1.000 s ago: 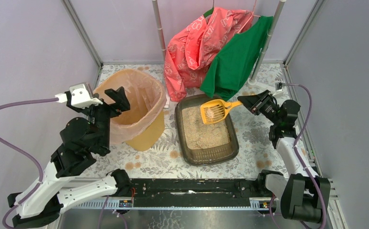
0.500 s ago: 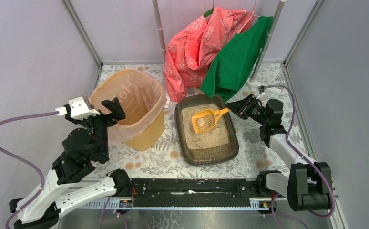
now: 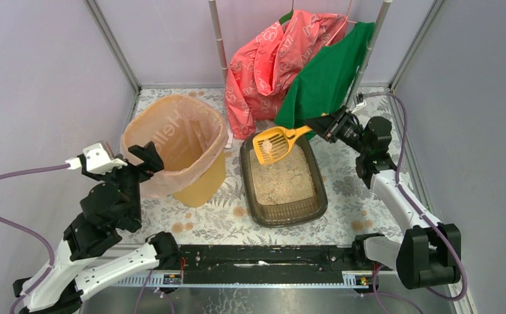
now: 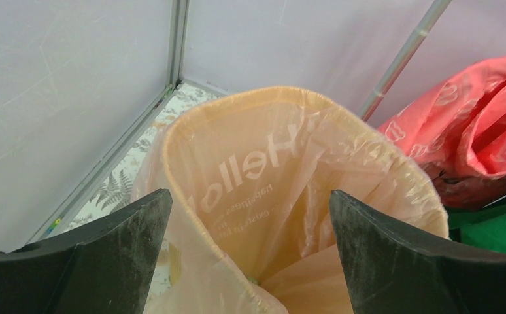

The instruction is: Clean the litter box

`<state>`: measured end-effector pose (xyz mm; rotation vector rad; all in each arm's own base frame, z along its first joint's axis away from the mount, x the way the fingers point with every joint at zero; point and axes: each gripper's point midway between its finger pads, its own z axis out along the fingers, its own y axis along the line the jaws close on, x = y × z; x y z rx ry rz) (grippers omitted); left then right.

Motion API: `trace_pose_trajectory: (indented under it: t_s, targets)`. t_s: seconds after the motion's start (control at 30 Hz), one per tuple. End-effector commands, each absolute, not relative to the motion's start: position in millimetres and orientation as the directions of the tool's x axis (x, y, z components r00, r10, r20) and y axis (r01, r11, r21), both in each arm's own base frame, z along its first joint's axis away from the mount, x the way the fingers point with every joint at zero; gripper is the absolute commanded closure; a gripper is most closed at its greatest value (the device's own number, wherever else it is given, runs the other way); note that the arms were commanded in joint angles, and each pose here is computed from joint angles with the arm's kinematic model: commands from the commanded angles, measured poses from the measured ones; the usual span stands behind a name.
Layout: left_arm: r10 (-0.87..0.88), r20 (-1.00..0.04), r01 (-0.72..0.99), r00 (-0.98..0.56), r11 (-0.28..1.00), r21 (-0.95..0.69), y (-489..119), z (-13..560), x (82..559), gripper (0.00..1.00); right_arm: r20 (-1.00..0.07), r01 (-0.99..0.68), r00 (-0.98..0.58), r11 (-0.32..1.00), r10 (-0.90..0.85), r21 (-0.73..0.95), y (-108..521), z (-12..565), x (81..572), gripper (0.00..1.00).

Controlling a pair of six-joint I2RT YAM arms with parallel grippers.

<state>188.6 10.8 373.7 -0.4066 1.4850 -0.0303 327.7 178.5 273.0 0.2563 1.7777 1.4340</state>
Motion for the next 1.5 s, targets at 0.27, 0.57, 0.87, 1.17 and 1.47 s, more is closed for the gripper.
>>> trace_pose_trajectory:
  t_s: [0.27,0.57,0.87,1.17,1.47]
  targets:
    - [-0.256,-0.965,-0.269,0.061,0.926,-0.263,14,348,187,0.01,-0.586,-0.546,-0.574,0.266,0.572,0.794,249,404,344,1.0]
    - [-0.28,-0.959,-0.266,0.05,0.922,-0.283,23,334,179,0.01,-0.632,-0.624,-0.591,0.212,0.5,0.752,324,438,351,1.0]
    - [-0.298,-0.953,-0.261,0.047,0.918,-0.3,29,328,174,0.01,-0.761,-0.697,-0.565,0.309,0.319,0.647,405,411,351,1.0]
    - [-0.316,-0.947,-0.237,0.048,0.918,-0.319,26,325,175,0.01,-0.959,-0.862,-0.281,0.427,0.046,0.273,476,406,302,1.0]
    - [-0.337,-0.941,-0.211,0.04,0.917,-0.338,22,324,174,0.01,-0.922,-0.87,-0.323,0.315,0.216,0.379,462,450,303,1.0]
